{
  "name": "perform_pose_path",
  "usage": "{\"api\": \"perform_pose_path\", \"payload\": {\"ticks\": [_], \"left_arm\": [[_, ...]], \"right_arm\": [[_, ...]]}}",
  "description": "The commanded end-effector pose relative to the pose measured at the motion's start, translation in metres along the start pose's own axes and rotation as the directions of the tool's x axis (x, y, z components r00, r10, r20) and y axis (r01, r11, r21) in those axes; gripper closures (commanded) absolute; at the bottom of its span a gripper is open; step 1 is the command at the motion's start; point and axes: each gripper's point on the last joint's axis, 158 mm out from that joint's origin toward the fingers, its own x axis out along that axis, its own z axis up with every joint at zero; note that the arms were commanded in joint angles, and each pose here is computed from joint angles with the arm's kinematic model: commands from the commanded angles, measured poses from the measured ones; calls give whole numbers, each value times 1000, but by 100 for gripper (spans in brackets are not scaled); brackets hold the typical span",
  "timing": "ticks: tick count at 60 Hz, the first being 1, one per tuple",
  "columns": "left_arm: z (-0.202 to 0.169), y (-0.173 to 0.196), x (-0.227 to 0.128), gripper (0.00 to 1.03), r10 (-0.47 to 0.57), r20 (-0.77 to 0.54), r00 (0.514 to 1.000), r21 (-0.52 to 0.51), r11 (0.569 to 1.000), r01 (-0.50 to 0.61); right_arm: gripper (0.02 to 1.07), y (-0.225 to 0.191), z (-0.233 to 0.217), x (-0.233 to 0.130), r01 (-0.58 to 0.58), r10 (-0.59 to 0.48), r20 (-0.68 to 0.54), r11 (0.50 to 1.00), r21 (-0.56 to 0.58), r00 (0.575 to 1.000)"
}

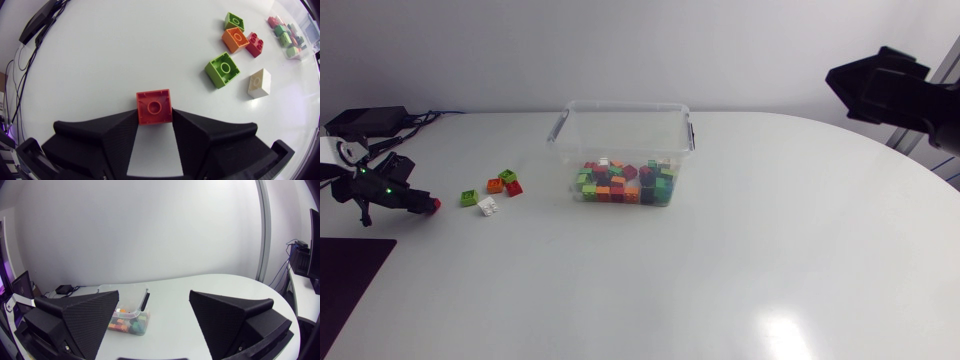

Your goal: Place the duplo bricks in the container

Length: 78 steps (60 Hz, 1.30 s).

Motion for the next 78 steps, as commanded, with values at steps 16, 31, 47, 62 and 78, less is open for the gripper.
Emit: {"api": "perform_pose_path", "payload": {"ticks": [16,31,47,62,78], "left_arm": [[9,-7,-31,68,24,58,998,-28,999,-23],[46,-28,-121,68,75,239,968,-11,997,-75],[94,-108,-206,68,11,439,898,14,1000,-19],[121,-193,-221,68,-119,476,871,64,993,101],[156,-242,-231,67,-174,517,838,105,985,139]], "right_arm": [[6,-19,-12,-25,20,-20,26,1000,-14,999],[6,-33,-12,-45,40,-34,122,998,-48,992],[6,-56,-23,-71,108,-65,269,983,-148,961],[6,-85,-57,-71,217,-153,306,958,-187,940],[6,-105,-74,-50,291,-208,374,939,-183,904]]}}
